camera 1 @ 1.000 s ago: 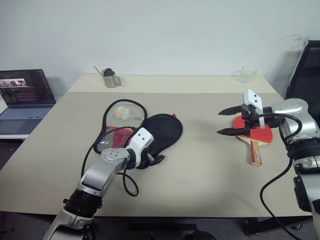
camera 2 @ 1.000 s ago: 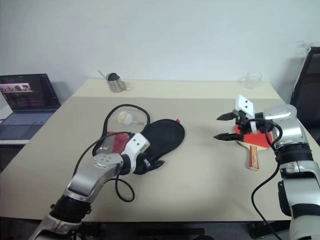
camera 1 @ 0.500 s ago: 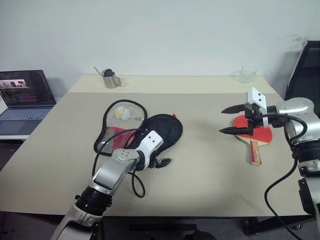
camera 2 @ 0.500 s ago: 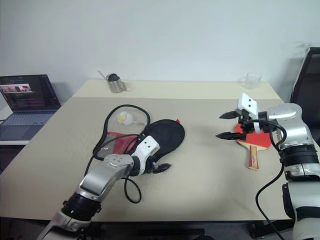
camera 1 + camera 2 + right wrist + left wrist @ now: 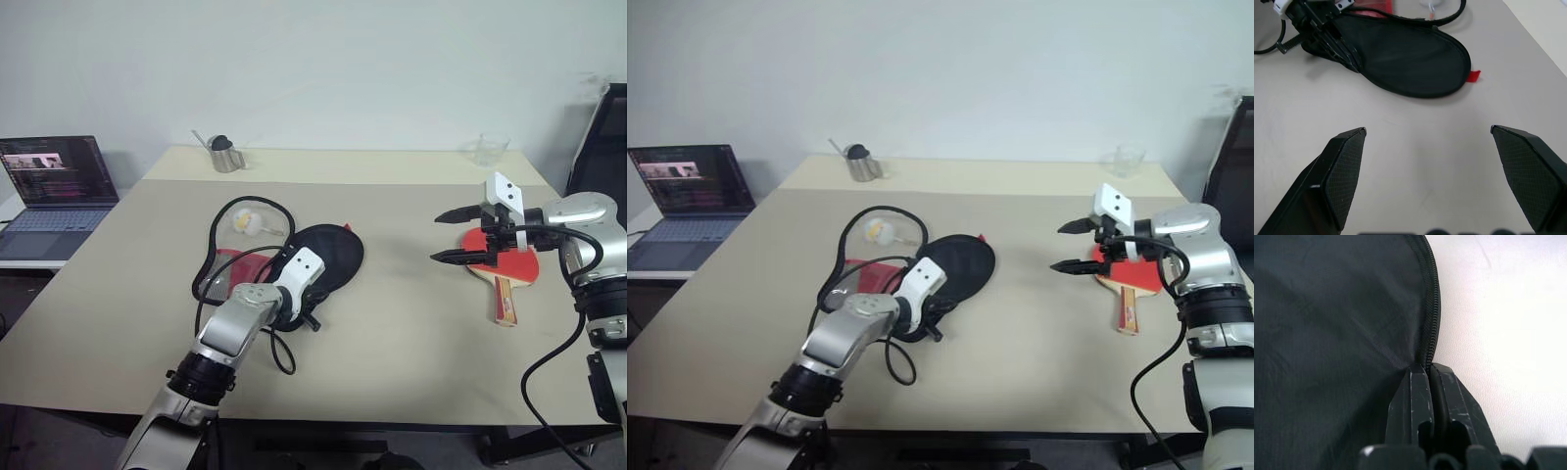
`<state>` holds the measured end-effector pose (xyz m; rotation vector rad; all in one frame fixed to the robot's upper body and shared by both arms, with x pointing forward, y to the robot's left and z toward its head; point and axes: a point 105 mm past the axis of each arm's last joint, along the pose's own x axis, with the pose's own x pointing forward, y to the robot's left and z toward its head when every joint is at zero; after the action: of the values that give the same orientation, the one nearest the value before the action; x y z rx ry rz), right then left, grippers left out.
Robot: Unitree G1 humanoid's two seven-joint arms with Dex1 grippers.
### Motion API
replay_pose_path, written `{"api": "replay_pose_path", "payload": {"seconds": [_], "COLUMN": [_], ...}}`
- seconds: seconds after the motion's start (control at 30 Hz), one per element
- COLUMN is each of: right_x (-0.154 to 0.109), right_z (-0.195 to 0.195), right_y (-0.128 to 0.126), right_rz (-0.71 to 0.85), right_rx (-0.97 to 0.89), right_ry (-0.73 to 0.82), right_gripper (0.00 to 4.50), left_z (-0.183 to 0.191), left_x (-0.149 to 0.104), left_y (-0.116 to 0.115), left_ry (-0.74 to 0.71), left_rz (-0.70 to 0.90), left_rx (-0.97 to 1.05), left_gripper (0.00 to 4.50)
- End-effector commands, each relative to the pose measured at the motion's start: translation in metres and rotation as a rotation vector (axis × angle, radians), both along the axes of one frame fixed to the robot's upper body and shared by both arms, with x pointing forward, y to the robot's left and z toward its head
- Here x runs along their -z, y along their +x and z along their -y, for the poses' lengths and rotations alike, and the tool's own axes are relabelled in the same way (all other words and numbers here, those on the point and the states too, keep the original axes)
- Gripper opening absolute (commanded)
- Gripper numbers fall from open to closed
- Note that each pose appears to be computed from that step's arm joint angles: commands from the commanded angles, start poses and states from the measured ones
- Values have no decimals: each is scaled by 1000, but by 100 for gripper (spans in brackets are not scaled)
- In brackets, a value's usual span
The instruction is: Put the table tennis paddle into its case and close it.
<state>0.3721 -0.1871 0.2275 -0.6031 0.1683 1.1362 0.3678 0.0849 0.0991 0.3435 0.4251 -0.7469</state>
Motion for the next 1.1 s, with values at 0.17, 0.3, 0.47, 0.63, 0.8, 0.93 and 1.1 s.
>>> {"api": "replay_pose_path", "payload": {"seconds": [0.17,0.3,0.47,0.63,0.8,0.93,1.1], "right_x": [-16,-16,-13,-11,-12,-7,-8], "right_z": [-6,-9,-13,-19,-23,-31,-33], "right_y": [-2,-3,-4,-4,-3,-6,-6], "right_rz": [63,63,60,55,60,53,54], "right_rx": [-27,-39,-48,-77,-91,-128,-130], "right_ry": [11,8,10,-6,-8,-20,-17], "right_gripper": [450,450,450,450,450,450,450], "left_z": [21,30,53,80,91,105,119], "left_x": [-4,-7,-23,-44,-60,-54,-48], "left_y": [26,37,53,63,75,72,66], "left_ry": [-21,-46,-84,-135,-195,-181,-166], "left_rz": [34,38,69,87,114,104,95], "left_rx": [-10,-17,1,36,-13,21,70], "left_gripper": [4,4,4,4,4,4,4]}}
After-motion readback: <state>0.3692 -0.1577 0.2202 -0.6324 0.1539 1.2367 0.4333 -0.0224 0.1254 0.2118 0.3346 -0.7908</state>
